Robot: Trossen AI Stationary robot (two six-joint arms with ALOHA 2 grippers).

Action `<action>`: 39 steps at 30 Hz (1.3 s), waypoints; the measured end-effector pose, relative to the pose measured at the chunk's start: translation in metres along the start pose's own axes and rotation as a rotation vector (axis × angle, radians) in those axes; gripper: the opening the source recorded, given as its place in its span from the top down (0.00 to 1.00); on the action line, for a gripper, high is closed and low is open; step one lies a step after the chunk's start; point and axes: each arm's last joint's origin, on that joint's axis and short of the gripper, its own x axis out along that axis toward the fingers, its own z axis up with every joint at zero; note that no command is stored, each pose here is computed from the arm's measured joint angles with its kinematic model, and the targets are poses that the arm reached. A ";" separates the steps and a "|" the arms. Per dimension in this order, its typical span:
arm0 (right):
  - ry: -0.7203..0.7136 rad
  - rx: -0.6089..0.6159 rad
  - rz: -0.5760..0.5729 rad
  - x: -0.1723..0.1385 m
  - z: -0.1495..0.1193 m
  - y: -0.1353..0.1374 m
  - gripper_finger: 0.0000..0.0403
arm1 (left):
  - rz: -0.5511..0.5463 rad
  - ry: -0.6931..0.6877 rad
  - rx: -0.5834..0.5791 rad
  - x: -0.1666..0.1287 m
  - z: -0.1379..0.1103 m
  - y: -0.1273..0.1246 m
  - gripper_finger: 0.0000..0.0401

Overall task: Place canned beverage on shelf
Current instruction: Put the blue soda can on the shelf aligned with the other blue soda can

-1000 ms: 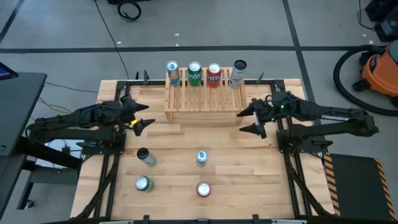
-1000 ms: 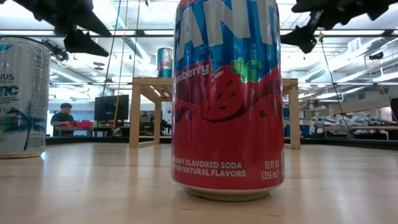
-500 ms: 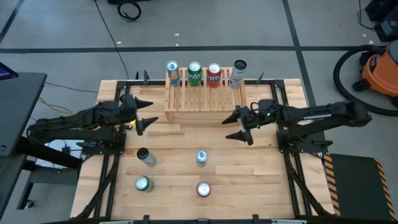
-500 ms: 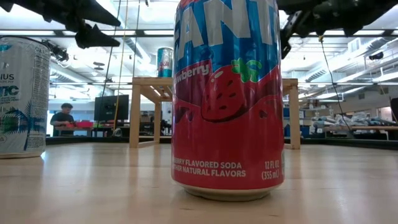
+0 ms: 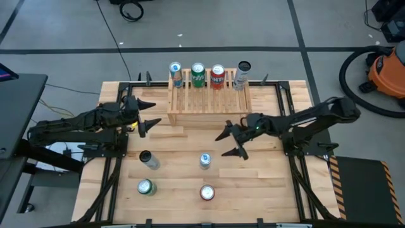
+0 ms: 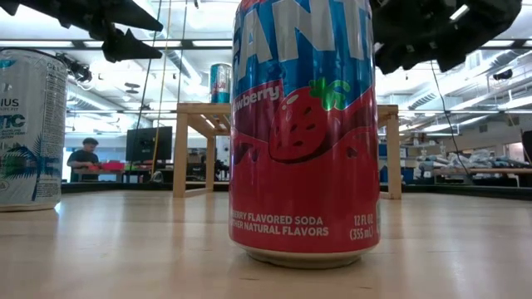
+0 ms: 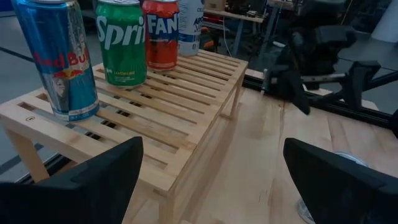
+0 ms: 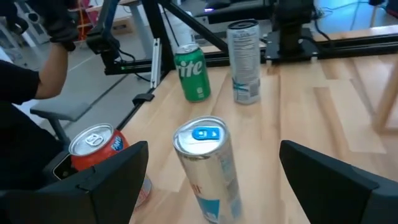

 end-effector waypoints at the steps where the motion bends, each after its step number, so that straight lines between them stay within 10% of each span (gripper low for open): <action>1: -0.002 -0.003 0.007 0.004 -0.002 0.000 0.07 | 0.000 0.000 0.000 0.000 0.000 0.000 0.03; 25: 0.036 -0.005 0.005 0.092 -0.021 0.001 0.07 | 0.005 0.028 0.008 0.000 -0.003 0.000 0.03; 39: 0.032 0.014 -0.024 0.091 -0.014 0.008 0.07 | -0.004 0.048 0.055 0.000 -0.004 0.000 0.03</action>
